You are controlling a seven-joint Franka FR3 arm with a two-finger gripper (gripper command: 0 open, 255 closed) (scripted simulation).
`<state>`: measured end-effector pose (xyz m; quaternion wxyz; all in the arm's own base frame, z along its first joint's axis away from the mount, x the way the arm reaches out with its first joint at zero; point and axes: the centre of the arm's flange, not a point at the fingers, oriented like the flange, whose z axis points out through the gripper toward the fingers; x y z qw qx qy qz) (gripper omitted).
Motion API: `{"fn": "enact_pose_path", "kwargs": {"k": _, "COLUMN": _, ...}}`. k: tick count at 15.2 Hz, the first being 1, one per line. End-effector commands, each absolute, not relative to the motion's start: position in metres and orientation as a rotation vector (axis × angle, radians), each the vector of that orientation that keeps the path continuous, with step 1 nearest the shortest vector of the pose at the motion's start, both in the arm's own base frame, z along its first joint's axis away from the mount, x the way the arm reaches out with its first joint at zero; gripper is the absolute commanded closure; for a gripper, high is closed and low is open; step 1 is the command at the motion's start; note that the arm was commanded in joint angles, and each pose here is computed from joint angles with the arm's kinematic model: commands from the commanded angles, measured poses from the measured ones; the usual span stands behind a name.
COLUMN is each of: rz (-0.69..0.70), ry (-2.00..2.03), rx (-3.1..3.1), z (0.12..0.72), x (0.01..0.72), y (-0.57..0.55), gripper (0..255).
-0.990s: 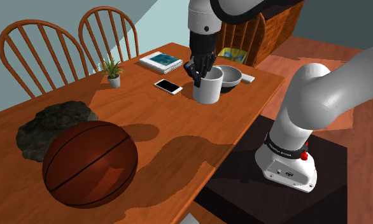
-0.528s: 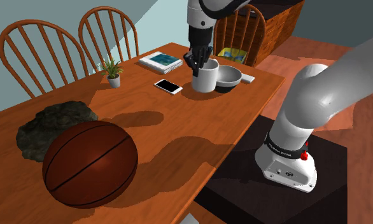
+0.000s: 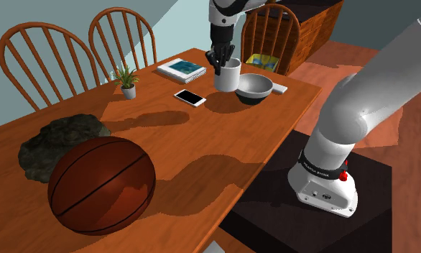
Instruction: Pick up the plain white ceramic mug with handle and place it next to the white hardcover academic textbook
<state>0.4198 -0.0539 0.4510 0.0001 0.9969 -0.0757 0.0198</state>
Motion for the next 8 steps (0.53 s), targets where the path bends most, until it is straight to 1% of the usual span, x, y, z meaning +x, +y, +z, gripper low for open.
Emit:
{"fn": "enact_pose_path", "kwargs": {"k": 1, "rz": 0.064, "ry": -0.236, "rx": 3.131, "z": 0.449, "x": 0.436, "y": -0.076, "gripper": 255}}
{"fn": "enact_pose_path", "kwargs": {"k": 8, "rz": 0.064, "ry": -0.236, "rx": 3.131, "z": 0.438, "x": 0.492, "y": -0.149, "gripper": 255}}
